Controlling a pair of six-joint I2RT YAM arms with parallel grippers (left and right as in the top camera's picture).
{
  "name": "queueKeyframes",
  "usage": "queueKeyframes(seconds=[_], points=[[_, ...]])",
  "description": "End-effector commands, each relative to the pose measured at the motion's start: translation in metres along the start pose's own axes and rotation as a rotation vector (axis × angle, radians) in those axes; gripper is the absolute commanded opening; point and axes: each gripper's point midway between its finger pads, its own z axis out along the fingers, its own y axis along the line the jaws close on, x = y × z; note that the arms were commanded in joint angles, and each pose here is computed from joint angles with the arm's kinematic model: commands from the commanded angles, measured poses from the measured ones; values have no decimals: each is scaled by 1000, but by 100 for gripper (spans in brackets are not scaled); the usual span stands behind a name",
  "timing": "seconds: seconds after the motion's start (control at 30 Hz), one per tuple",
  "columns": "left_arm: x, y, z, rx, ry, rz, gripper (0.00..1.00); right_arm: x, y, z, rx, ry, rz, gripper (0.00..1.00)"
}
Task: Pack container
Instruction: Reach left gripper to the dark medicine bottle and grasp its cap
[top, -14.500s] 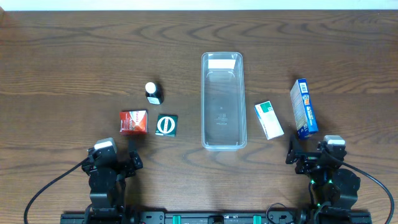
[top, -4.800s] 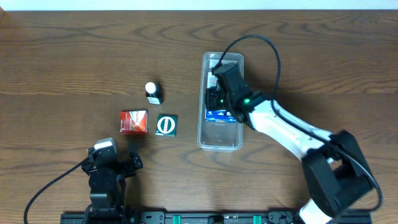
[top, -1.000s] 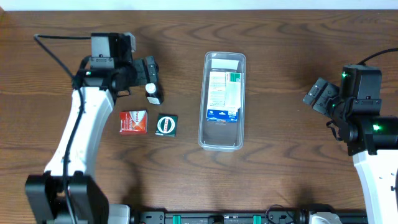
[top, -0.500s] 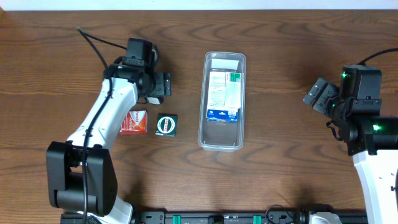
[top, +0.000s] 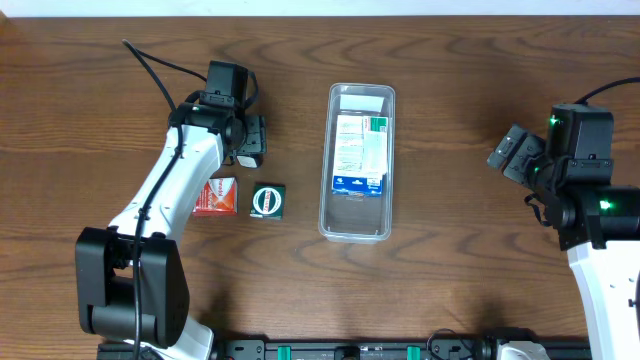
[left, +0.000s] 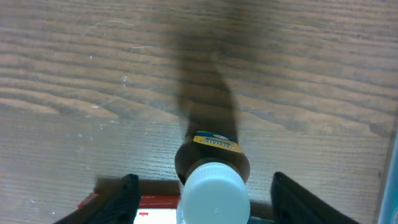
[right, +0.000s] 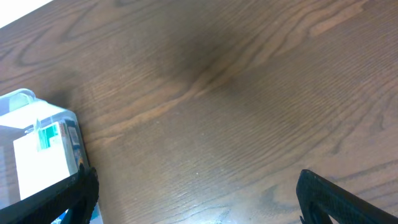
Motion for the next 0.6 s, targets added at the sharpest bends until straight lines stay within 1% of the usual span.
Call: queueKeyframes(seconds=[0.0,0.47,0.53,0.57], points=[[-3,1,-2,1,-5,0,58,-2,-3,0,8,-4,3,99],[1,0,7,4,8,2,57,-2,-3,0,7,-4,3,99],[-1,-1,7,6,2,1,56,-2,-3,0,7,-4,2,99],[-1,-1,7,6,1,1,53,-2,-3,0,8,-4,3,99]])
